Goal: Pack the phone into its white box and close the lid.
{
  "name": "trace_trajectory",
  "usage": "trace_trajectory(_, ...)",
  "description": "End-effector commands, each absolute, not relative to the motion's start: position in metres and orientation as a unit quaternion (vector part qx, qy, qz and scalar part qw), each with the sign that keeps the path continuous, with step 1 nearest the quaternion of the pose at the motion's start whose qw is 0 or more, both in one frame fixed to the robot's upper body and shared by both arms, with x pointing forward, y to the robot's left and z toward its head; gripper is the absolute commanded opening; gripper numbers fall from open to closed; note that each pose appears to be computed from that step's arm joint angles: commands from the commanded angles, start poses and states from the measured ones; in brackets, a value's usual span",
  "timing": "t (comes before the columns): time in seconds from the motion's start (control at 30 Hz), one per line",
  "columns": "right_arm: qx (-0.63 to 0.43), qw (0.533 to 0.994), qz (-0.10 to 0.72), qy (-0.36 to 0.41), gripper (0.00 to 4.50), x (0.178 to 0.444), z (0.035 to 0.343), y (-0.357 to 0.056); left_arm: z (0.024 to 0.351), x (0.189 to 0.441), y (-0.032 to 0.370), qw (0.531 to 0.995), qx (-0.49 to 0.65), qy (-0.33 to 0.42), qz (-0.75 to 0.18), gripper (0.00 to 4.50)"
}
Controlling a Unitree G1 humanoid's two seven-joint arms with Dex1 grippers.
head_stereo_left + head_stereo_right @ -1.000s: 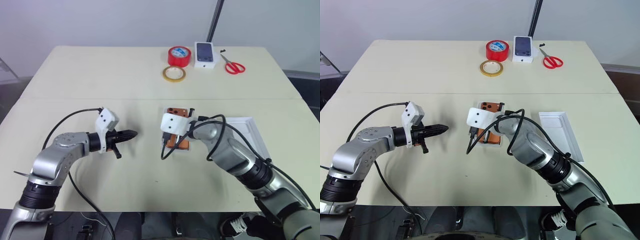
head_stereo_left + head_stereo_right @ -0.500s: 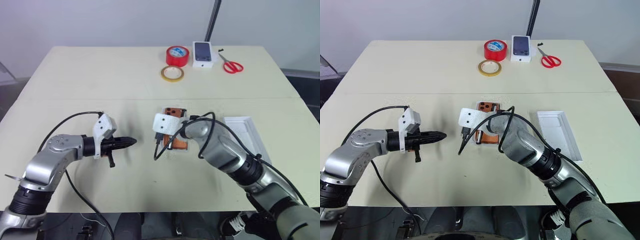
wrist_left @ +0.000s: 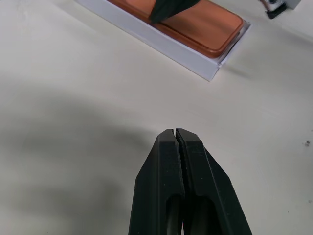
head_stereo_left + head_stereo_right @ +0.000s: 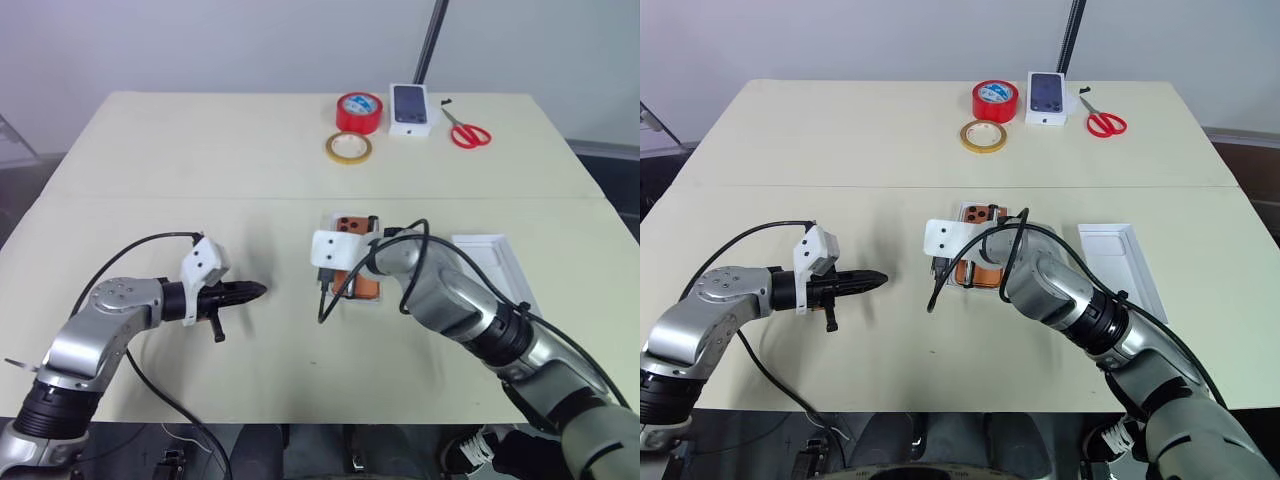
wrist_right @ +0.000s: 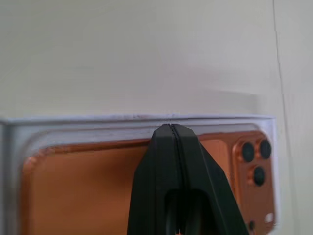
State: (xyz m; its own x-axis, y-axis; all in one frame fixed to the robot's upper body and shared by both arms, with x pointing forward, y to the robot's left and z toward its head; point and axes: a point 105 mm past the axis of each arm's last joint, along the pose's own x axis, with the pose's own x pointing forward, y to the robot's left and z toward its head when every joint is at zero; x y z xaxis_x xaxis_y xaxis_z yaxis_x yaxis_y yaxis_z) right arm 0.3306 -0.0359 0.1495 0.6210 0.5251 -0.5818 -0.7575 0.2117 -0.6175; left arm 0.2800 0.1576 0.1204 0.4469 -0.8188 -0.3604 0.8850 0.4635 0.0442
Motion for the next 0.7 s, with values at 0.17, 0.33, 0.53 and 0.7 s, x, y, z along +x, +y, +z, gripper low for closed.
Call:
trace_trajectory(0.17, -0.430, 0.811, 0.383, 0.104, 0.00, 0.322, 0.184, -0.073, 0.134, 0.284, 0.152, 0.845, 0.122, 0.114, -0.507, 0.07)
trace_trajectory(0.33, -0.439, 0.818, 0.345, 0.141, 0.00, 0.319, 0.175, -0.118, 0.131, 0.306, 0.132, 0.866, 0.079, 0.129, -0.477, 0.07)
trace_trajectory(0.53, -0.469, 0.813, 0.290, 0.186, 0.00, 0.326, 0.157, -0.160, 0.125, 0.332, 0.104, 0.873, 0.091, 0.143, -0.457, 0.07)
trace_trajectory(0.7, -0.459, 0.820, 0.285, 0.190, 0.00, 0.337, 0.147, -0.157, 0.117, 0.349, 0.092, 0.869, 0.133, 0.161, -0.448, 0.07)
